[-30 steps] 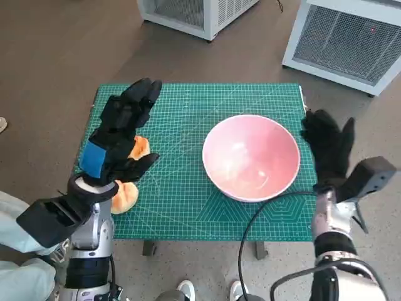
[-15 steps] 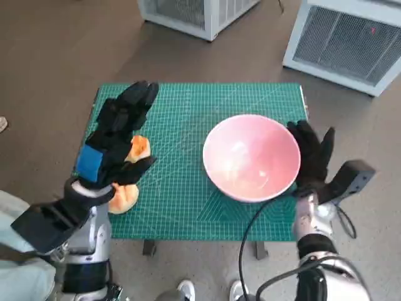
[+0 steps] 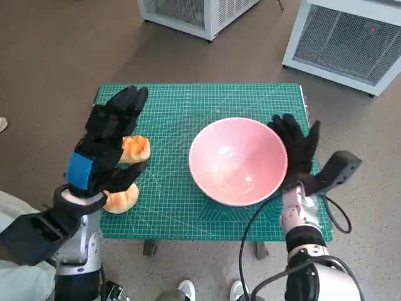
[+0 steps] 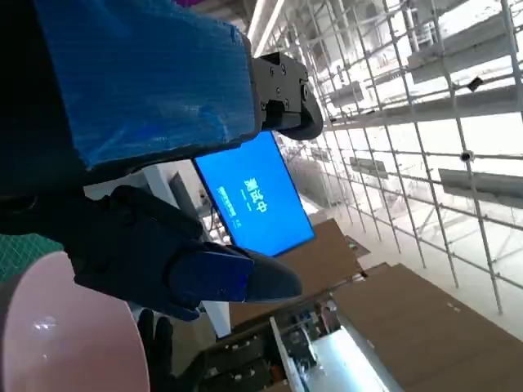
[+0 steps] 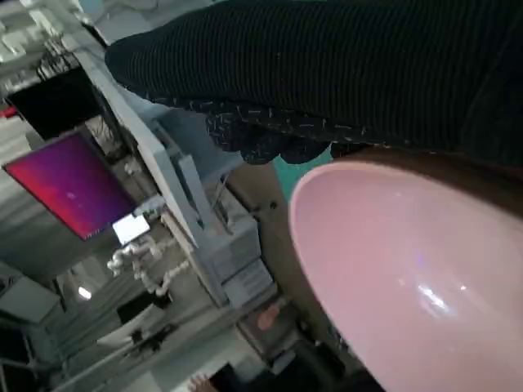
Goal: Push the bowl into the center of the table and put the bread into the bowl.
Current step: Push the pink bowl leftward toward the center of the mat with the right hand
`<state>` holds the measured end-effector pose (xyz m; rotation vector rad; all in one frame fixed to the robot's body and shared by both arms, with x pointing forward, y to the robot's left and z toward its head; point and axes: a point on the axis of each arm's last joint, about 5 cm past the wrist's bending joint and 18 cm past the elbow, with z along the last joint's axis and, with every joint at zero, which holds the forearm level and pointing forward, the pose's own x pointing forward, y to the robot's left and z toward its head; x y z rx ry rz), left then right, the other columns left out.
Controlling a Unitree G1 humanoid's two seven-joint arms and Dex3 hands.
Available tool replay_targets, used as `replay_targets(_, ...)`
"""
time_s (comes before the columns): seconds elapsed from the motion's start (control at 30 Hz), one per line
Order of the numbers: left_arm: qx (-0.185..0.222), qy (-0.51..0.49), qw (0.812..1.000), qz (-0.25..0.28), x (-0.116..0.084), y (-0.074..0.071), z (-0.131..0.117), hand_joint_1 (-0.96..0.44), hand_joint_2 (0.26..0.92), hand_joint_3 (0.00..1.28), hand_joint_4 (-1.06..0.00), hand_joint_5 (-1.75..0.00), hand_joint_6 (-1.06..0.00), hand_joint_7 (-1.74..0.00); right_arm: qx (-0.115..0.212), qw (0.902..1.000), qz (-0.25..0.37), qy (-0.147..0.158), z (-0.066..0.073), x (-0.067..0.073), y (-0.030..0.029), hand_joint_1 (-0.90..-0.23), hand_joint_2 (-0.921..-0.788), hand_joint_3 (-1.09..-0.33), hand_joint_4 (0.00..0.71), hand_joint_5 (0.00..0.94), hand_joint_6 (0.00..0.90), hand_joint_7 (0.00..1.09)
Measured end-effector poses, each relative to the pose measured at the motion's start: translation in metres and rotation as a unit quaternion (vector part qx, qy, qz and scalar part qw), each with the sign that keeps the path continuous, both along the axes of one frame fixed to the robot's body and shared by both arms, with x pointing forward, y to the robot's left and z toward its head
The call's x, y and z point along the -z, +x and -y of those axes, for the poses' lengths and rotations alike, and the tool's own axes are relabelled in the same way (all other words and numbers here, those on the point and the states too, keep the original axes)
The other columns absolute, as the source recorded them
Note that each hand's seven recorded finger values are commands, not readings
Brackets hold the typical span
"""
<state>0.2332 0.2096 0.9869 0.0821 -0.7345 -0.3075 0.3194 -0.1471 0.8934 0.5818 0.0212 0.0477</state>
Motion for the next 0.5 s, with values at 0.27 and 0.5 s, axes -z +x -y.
replay_targets(0.27,-0.013,-0.002,1.0,-0.005,0.0,-0.006,-0.002,-0.6,0.921,0.25,-0.23,0.0,-0.04,-0.62,-0.016,0.9998,0.002,0.01,-0.014,-0.007,0.0046,-0.597,-0.921,-0.826,0.161,0.006,0.076,0.49)
replay_targets(0.5,-0.032,-0.003,0.999,-0.011,0.0,-0.013,-0.003,-0.61,0.921,0.24,-0.24,-0.01,-0.04,-0.63,-0.034,0.9993,0.002,0.019,-0.028,-0.011,0.0072,-0.595,-0.921,-0.827,0.17,0.005,0.109,0.46)
